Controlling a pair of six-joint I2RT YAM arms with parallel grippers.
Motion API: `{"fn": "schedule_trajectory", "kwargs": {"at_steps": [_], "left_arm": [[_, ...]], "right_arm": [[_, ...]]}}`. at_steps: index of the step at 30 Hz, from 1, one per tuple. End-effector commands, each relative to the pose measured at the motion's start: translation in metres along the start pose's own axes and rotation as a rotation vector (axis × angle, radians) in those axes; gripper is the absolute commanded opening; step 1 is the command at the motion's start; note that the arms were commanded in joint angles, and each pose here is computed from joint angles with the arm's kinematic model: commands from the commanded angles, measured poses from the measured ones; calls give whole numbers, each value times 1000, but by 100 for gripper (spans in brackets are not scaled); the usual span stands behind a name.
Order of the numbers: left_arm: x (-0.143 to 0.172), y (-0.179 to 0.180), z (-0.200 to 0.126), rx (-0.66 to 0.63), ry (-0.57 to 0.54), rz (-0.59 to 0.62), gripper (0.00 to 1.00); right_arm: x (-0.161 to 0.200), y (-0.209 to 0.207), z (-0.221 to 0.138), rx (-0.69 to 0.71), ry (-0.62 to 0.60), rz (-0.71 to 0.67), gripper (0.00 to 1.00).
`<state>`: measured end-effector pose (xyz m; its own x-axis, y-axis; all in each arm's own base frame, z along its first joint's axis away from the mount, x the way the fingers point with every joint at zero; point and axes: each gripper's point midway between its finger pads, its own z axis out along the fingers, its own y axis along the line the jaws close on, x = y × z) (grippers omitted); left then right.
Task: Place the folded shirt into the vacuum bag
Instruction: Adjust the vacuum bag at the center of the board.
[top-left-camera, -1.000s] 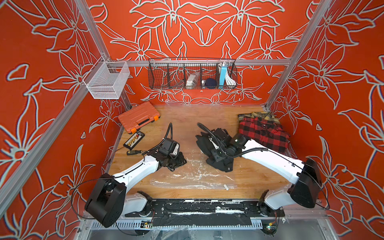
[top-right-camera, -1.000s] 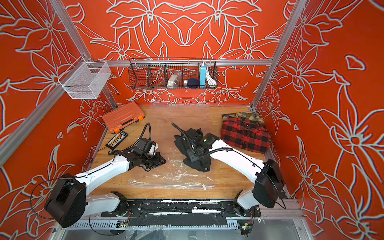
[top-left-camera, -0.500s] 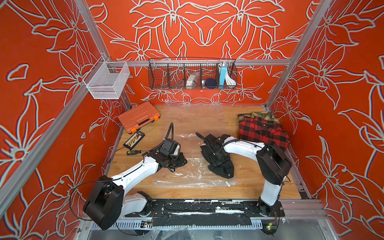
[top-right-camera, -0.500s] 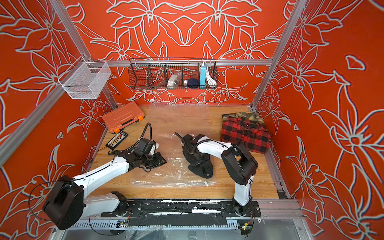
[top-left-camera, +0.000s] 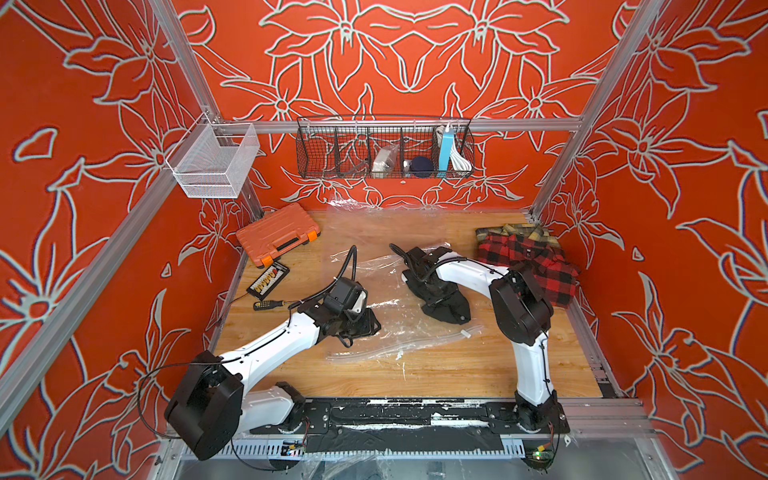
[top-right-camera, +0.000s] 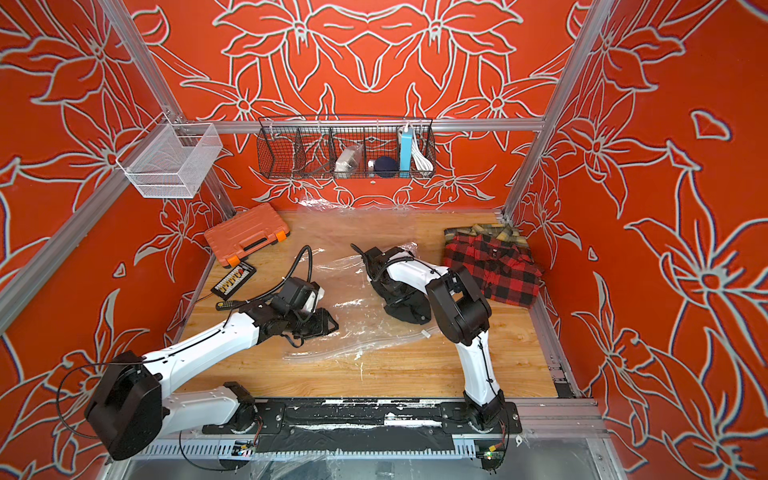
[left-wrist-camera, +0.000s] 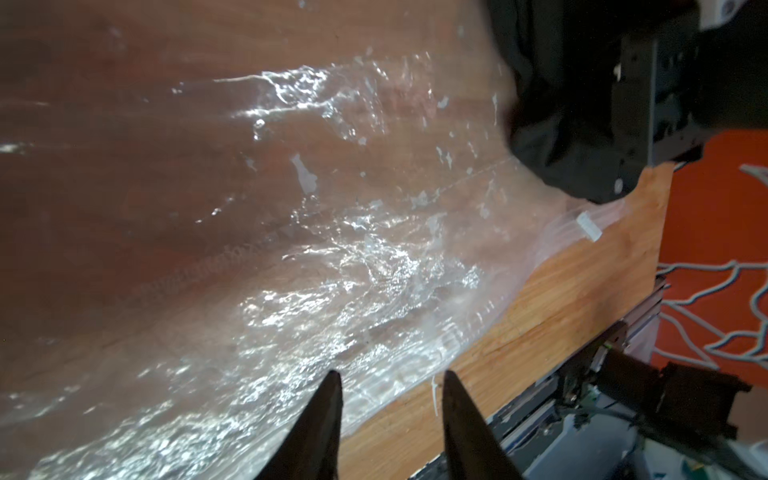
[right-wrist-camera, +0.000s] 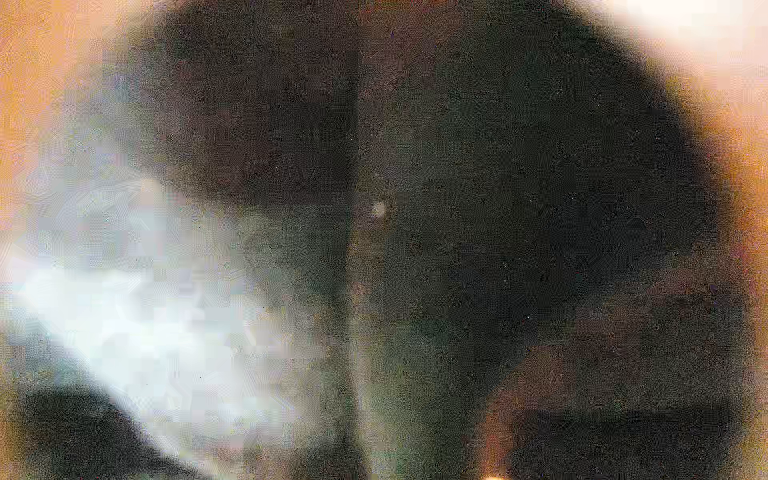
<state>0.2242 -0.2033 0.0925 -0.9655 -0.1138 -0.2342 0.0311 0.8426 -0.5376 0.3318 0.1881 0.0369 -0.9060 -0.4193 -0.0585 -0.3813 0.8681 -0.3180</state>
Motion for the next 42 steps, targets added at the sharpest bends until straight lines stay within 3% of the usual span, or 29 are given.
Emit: {"fn": "schedule_trajectory", "kwargs": {"at_steps": [1,7,14,17,22,25,33,38,42], "left_arm": [[3,-6,-9,-28,-3,98,47],[1,-14,-10,-18,-39,177,54],[4,-27,-9,-28,-81,294,61],[5,-24,-9,-38,-92,296,61],[6,-22,-11,-32,-112,283,62],[10,-23,-15,-37,-95,304,63],[19,-27,-27,-65,-75,423,73],[39,-38,-17,-64,-18,545,86],[53,-34,0,-166,53,663,88]], "right_arm": [[6,-14,-40,-45,-77,35,0],[43,3,-91,-205,-154,68,0],[80,64,-100,-435,-136,121,0],[91,83,-77,-493,-91,159,0],[108,62,0,-327,43,154,0],[101,37,27,-225,100,138,0],[34,-17,56,-12,164,56,0],[5,-18,62,-51,169,48,0],[3,-16,62,-59,161,28,0]]}}
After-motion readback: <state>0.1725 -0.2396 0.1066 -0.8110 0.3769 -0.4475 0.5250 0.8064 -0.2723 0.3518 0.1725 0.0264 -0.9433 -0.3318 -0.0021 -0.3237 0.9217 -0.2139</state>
